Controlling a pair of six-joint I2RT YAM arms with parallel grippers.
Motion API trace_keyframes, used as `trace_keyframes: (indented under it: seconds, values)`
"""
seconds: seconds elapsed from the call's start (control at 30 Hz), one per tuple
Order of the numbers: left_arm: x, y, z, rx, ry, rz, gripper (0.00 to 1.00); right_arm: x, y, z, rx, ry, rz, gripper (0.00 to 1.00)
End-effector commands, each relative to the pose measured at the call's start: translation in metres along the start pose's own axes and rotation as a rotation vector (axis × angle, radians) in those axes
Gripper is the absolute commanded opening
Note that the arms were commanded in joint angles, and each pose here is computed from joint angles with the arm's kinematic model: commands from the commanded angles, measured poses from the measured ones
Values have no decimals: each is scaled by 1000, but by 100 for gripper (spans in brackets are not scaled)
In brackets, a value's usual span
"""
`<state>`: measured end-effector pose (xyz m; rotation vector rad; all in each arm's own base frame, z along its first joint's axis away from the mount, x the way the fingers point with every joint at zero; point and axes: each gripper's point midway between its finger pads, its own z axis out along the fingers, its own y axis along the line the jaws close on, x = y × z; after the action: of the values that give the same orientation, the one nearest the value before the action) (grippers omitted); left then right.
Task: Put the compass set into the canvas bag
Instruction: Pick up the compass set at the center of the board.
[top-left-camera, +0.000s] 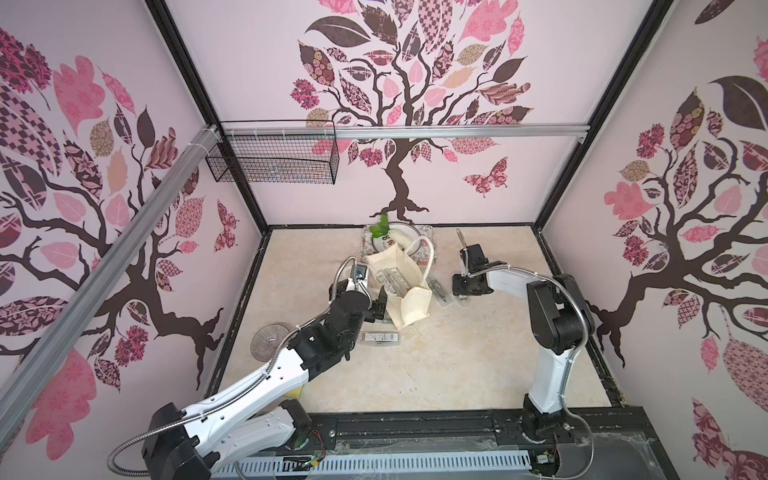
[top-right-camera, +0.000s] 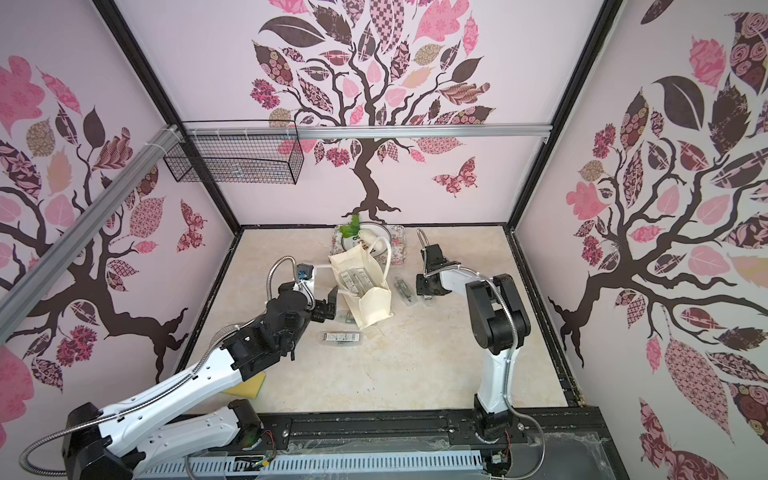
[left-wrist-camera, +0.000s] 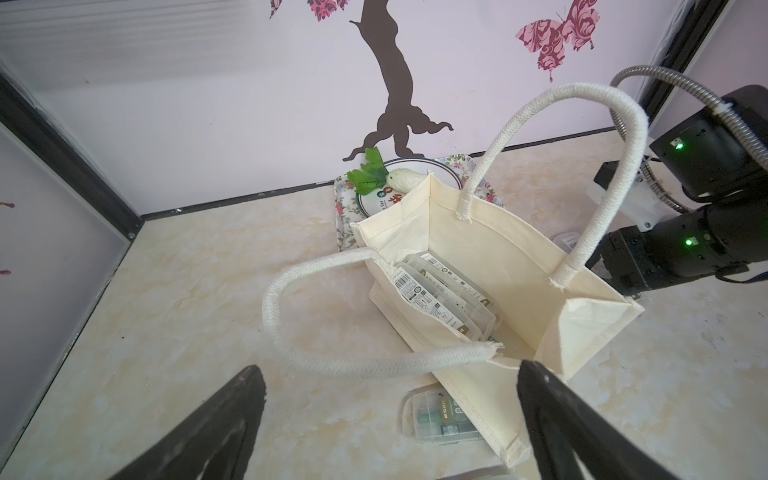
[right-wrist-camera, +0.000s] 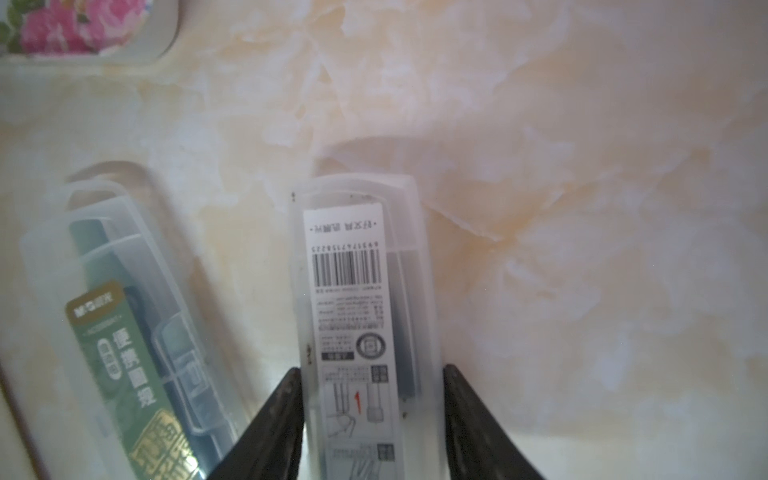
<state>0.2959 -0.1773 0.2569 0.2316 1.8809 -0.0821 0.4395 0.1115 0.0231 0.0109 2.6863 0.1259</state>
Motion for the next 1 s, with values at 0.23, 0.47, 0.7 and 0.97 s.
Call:
trace_keyframes:
  seconds: [0.23,0.47,0.7,0.97]
  values:
    - [12,9,0,-24,14,-9,97,-5,4,-39,-25,-25,-26,39]
    - [11,14,-1,-32,8,-23,97,-42,21,-126,-134,-236,-16,39]
    - [9,18,-1,-45,6,-47,97,-62,45,-224,-288,-459,-48,39]
    - [4,21,-6,-38,-5,-83,97,-70,120,-310,-521,-575,-201,39]
